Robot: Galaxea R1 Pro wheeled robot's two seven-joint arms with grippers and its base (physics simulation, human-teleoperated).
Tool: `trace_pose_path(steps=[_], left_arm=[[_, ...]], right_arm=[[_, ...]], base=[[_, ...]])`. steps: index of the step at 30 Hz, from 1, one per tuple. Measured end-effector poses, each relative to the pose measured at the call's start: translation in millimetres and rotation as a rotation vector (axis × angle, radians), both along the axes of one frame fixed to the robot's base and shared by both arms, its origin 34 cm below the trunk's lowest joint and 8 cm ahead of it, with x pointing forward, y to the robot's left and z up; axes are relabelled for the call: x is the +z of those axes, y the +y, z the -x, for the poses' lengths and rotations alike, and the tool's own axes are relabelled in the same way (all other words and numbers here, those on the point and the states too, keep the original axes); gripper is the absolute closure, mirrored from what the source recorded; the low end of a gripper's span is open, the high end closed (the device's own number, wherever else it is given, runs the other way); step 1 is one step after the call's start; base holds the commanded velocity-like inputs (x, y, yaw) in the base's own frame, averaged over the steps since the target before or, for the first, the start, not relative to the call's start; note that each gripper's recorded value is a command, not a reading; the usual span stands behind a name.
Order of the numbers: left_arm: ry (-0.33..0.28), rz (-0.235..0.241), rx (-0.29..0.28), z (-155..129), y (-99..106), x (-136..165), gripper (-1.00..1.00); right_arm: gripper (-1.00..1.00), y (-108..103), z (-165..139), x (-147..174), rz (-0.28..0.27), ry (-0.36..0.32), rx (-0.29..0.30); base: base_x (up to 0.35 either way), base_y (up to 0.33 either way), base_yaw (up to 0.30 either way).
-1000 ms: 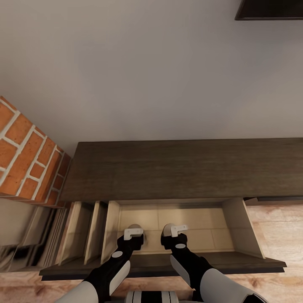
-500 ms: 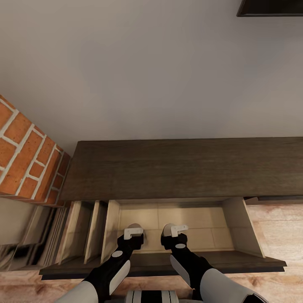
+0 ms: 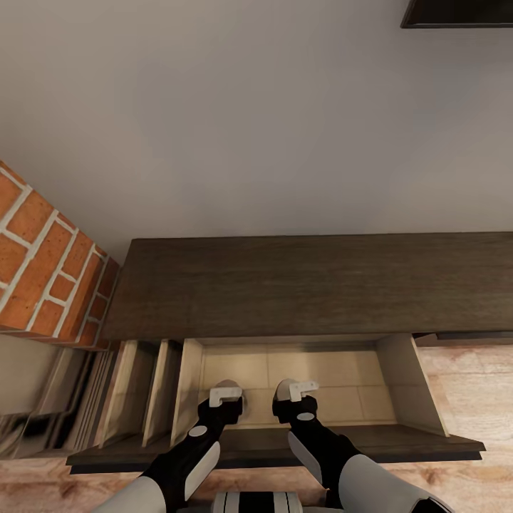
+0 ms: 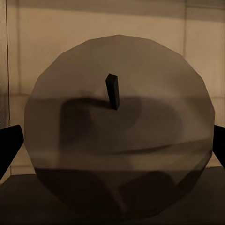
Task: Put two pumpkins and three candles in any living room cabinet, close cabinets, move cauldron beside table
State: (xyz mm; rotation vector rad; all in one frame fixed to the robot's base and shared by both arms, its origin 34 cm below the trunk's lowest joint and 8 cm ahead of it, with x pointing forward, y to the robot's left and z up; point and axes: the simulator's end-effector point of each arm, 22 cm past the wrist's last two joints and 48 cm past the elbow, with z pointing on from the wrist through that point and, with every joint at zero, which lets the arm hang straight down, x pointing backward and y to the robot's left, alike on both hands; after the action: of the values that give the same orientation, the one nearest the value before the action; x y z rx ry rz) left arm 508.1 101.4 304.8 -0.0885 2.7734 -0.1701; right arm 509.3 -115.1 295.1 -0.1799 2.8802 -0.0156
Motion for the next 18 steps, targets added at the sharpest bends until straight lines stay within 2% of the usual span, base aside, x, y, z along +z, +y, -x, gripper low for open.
trace_pose_path(steps=[3,4,18], left_arm=[[0.000,-0.001,0.000,0.3,0.2,-0.2,1.00],[0.001,-0.001,0.000,0.5,0.2,-0.2,-1.00],[-0.005,0.003,0.001,-2.3,-1.1,1.1,-1.00]], right_arm=[[1.00,0.0,0.1,0.0,0.000,0.000,0.000],[1.00,0.0,0.1,0.0,0.000,0.000,0.000],[1.00,0.0,0.1,0.0,0.000,0.001,0.000]], base=[[0.000,0.000,0.000],[0.000,0.000,0.000],[0.000,0.000,0.000]])
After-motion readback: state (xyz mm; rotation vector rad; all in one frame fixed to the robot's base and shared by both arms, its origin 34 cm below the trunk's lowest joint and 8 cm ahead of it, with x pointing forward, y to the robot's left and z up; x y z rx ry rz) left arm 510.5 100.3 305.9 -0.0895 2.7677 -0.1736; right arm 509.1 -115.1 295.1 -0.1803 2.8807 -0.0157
